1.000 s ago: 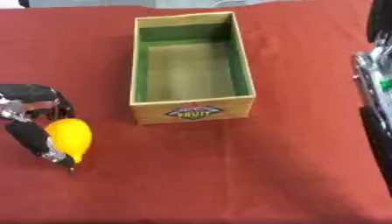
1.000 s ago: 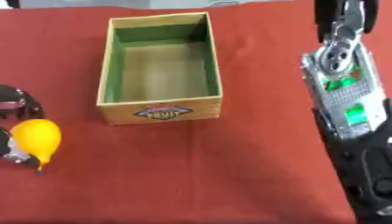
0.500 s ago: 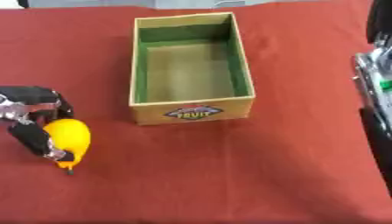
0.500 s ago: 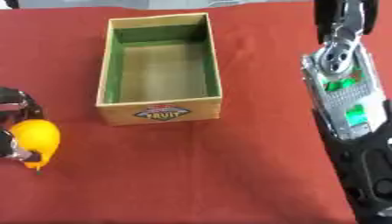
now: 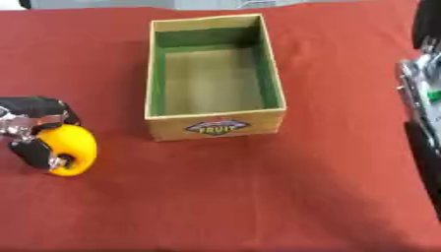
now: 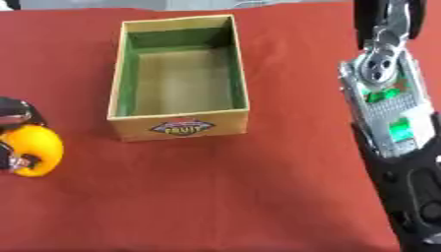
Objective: Pick up objects on the table and place them in the box.
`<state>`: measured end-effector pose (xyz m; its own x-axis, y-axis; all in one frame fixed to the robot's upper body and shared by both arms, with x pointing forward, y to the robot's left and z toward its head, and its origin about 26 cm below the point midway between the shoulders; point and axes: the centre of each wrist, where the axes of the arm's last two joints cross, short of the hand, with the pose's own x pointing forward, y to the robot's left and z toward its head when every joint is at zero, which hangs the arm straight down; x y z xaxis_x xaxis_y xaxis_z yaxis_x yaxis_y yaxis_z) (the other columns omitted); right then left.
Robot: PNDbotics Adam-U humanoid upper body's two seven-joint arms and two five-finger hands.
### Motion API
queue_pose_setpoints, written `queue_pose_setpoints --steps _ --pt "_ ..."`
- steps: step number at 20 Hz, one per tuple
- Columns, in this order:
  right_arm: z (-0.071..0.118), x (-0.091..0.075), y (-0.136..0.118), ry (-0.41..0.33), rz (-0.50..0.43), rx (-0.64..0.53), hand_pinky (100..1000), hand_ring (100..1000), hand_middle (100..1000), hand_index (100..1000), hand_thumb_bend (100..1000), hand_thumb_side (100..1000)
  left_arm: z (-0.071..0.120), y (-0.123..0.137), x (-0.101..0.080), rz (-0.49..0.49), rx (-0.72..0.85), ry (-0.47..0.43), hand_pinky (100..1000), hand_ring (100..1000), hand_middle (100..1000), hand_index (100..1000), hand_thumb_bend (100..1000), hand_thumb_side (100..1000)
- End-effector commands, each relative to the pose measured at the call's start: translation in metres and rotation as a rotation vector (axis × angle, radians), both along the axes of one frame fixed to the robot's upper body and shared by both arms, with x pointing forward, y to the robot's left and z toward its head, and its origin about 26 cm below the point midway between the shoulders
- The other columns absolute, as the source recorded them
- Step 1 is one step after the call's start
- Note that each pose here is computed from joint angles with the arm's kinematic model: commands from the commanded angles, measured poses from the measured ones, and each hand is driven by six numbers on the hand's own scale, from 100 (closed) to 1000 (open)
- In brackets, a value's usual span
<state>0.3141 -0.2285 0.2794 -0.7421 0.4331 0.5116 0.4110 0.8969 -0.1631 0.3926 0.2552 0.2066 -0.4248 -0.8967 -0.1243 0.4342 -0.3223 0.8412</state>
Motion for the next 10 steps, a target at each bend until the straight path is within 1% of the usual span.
queue_pose_setpoints --steps 1,4,7,10 --pt "0.009 -0.004 0.0 -0.038 0.007 0.003 837 789 682 874 100 1000 0.01 0.005 0.001 0.023 -0.016 -0.045 399 523 517 649 100 100" --pt "0.009 -0.004 0.0 -0.036 0.006 0.003 837 789 682 873 100 1000 0.014 0.005 0.0 0.032 -0.04 -0.085 340 480 476 598 100 100" --pt "0.008 -0.004 -0.001 -0.033 0.005 0.004 837 789 682 873 100 1000 0.022 0.005 -0.003 0.032 -0.061 -0.14 317 465 466 586 100 109" --pt "0.007 -0.004 -0.001 -0.029 0.001 0.002 837 789 682 873 100 1000 0.035 0.005 -0.007 0.029 -0.075 -0.206 311 461 464 583 100 116"
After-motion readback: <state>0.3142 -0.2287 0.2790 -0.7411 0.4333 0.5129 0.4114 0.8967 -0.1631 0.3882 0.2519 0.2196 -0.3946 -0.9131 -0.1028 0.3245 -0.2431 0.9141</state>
